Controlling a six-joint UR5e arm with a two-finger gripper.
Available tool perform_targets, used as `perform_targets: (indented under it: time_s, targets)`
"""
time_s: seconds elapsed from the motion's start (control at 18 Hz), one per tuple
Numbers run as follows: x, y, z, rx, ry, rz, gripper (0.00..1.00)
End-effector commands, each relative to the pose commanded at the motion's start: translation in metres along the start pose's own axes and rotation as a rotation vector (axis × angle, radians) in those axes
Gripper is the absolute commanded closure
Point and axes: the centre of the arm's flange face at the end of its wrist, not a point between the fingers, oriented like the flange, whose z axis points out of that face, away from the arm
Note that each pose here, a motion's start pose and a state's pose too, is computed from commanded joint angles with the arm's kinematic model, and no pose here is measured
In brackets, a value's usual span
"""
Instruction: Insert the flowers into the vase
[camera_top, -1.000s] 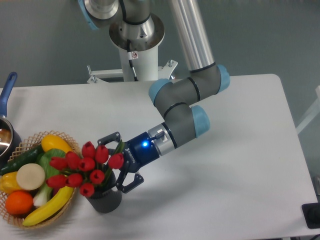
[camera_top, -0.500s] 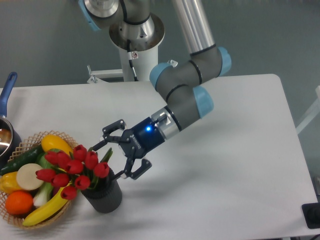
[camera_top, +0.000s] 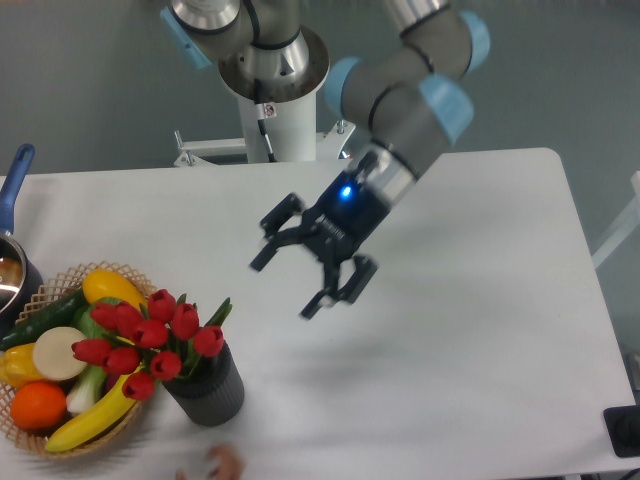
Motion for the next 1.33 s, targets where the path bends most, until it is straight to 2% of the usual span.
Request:
perform_targets:
  time_s: [0.11,0.22,0.39,0.5,0.61,0.72,0.89,1.11,1.33]
  targets:
    - [-0.012,-0.014,-0.044,-0.028,-0.089,0.010,0.00]
    - [-0.014,-0.026,-0.073,-0.096,-0.142,-0.005,0.00]
    - [-0.015,-0.030,-0.097,-0.234,-0.203,0.006,0.00]
    - [-0.020,-0.033,-0.103,-0.271,-0.219,0.036,0.00]
    - [-0.021,-0.032,-0.105,-0.306,-0.213,0.066,0.00]
    - [-0.019,-0.029,-0.112,-0.386,-0.196,0.133,0.00]
    - [-0.017,-0.017,-0.127,-0.483,-0.137,0.232,0.00]
    - [-0.008,-0.004,-0.143,-0.528,-0.045,0.316,0.00]
    - [-0.001,-0.001,-0.144,-0.561,-0.028,0.321,0.00]
